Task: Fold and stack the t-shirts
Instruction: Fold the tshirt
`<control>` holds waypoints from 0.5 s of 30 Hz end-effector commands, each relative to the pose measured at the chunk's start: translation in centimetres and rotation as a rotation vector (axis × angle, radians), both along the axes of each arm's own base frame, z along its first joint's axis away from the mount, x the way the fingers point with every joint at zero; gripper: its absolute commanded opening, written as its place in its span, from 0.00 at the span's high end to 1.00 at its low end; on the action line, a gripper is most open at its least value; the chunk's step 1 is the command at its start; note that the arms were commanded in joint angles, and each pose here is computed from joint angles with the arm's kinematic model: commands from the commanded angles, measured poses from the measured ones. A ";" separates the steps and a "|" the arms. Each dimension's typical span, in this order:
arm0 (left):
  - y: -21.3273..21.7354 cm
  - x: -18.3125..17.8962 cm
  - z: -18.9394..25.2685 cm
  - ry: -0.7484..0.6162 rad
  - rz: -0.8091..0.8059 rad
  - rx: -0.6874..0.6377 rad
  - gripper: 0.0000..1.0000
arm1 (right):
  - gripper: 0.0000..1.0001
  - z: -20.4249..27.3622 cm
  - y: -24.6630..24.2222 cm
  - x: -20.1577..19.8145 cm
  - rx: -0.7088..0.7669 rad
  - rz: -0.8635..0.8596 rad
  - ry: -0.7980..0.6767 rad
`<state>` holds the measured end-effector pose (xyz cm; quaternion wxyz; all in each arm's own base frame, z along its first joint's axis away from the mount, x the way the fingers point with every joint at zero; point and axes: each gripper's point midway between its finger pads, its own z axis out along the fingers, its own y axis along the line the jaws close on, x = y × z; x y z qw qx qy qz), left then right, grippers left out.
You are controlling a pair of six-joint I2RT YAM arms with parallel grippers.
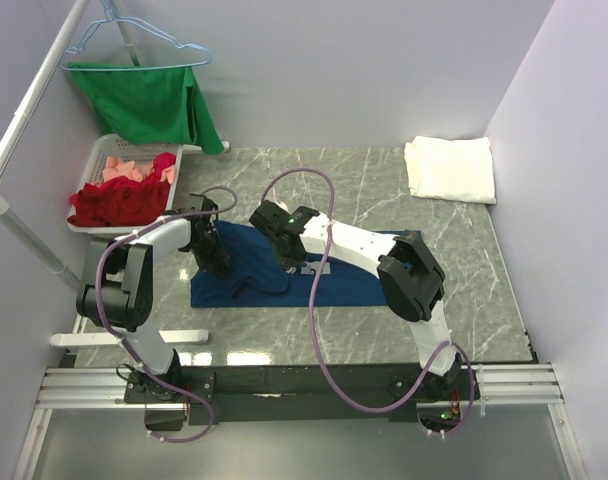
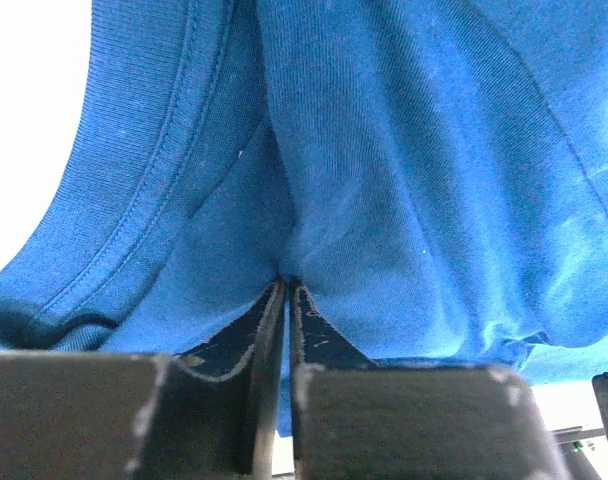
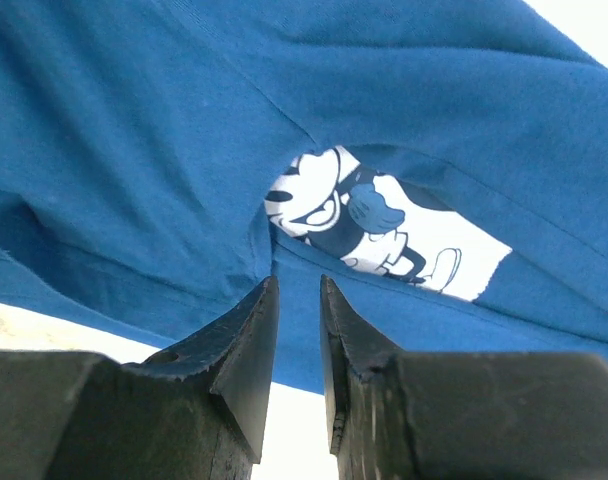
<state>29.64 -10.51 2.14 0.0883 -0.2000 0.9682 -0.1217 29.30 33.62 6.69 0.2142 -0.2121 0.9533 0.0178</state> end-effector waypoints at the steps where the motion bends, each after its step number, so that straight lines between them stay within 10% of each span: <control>1: -0.1 0.0 -0.6 -0.006 0.001 0.010 0.93 | 0.69 1.1 -0.2 0.3 0.012 -0.008 -0.028; 15: 1.8 0.0 4.0 -0.085 0.044 0.102 0.99 | 0.70 1.0 -0.2 0.2 0.017 -0.013 -0.026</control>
